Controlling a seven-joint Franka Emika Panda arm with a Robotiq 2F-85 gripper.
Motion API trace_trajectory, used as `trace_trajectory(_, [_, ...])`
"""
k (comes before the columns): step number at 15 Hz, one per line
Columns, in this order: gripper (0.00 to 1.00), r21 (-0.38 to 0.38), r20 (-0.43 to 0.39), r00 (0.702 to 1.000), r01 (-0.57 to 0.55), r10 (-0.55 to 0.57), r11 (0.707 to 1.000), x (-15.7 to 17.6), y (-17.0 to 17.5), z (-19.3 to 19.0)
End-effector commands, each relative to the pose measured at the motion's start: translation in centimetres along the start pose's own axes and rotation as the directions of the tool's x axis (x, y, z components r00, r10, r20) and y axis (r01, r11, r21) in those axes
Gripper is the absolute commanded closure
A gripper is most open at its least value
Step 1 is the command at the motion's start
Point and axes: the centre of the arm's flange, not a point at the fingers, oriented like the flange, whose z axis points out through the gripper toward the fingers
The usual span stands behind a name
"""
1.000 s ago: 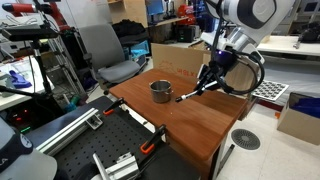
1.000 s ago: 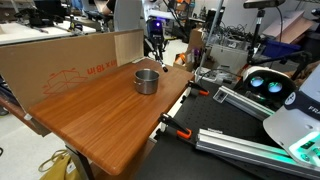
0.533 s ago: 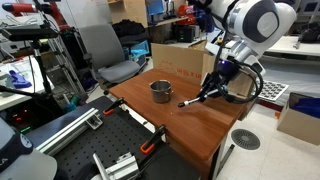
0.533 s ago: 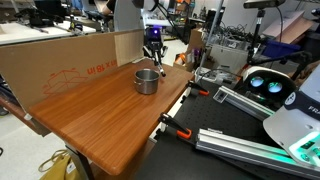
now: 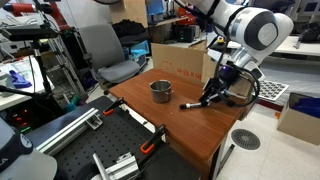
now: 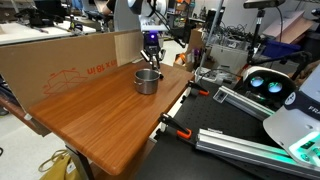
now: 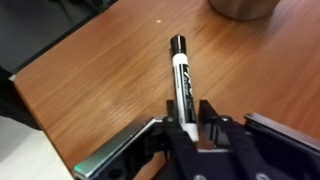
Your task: Take the black marker out of the pot and place it on the right side of the table
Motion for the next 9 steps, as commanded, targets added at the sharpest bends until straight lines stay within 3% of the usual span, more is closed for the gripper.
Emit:
trace_trajectory(1, [0.39, 0.003, 0.005, 1.000, 0.006, -0.006, 1.000, 1.4, -0.9, -1.2])
trace_trajectory(6, [0.03, 0.013, -0.008, 1.000, 0.027, -0.027, 1.000, 1.2, -1.0, -2.1])
trace_trajectory(9, [0.00, 0.014, -0.020, 0.999, 0.042, -0.041, 0.999, 0.8, -1.0, -2.3])
